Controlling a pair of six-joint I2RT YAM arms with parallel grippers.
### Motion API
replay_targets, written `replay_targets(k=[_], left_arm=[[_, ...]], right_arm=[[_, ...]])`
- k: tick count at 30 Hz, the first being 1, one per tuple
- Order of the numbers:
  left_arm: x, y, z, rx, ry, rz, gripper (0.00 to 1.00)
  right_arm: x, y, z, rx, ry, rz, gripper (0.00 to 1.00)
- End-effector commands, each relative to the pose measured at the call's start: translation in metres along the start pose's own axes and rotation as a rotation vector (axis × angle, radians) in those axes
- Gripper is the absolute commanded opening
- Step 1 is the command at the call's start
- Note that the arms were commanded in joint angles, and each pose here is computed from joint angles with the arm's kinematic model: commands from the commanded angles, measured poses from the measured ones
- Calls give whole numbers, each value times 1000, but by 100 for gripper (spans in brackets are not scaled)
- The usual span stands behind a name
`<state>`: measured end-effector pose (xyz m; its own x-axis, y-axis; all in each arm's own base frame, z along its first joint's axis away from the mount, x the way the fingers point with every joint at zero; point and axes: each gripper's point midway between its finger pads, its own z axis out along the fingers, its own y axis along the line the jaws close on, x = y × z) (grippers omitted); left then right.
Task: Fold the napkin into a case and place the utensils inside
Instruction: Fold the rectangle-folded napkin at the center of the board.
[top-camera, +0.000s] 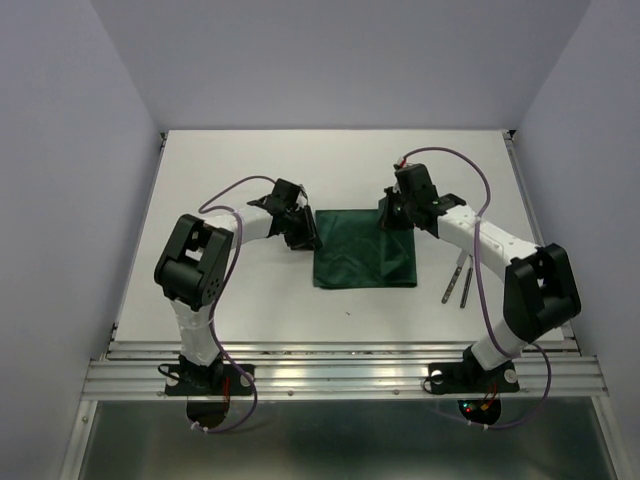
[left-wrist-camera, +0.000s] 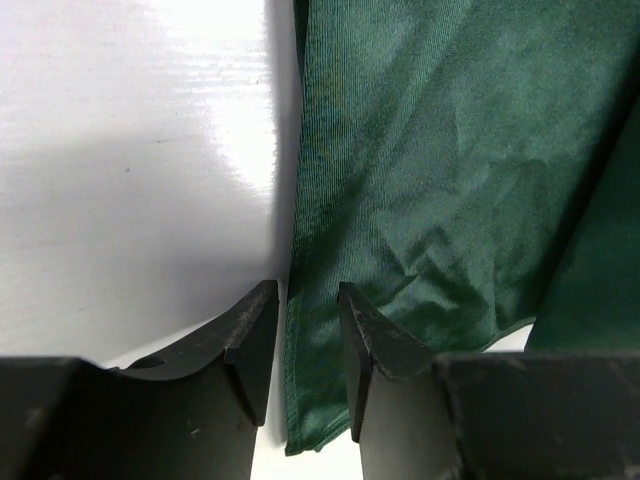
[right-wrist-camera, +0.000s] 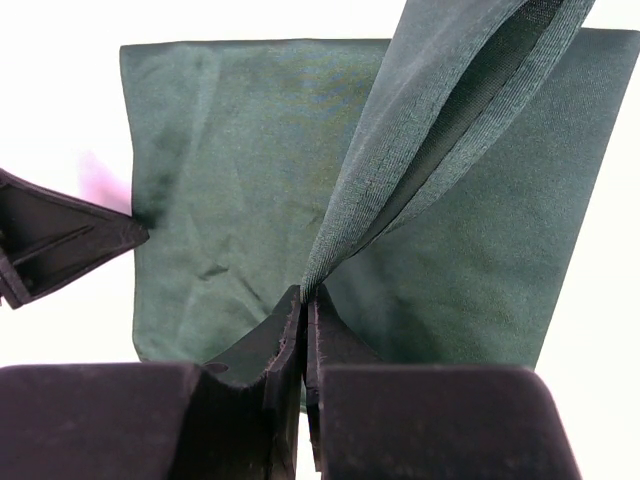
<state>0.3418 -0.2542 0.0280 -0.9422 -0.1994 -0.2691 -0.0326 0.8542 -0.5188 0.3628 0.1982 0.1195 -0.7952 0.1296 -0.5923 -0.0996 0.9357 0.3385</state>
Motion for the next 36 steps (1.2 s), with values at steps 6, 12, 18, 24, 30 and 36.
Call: replay_targets(k=[6,12,18,24,30,36], left_arm=[[4,-14,-25,49,-21,26,42],[10,-15,-17,66,8,23,41],[14,-15,-12,68,24,23,41],[12,-13,-15,50,6,23,41],[4,-5,-25,-16,-38,36,41],[7,5,-21,-52,-29,37,42]], right_arm=[[-21,24,0,-54,-56,-10,5],[-17,38,3,-75,-47,-24,5],[-13,52,8,-96,-36,-37,5],[-9,60,14,-104,-23,-50,5],[-9,60,14,-104,-25,-49,5],[-8,65,15,-112,-23,-54,5]])
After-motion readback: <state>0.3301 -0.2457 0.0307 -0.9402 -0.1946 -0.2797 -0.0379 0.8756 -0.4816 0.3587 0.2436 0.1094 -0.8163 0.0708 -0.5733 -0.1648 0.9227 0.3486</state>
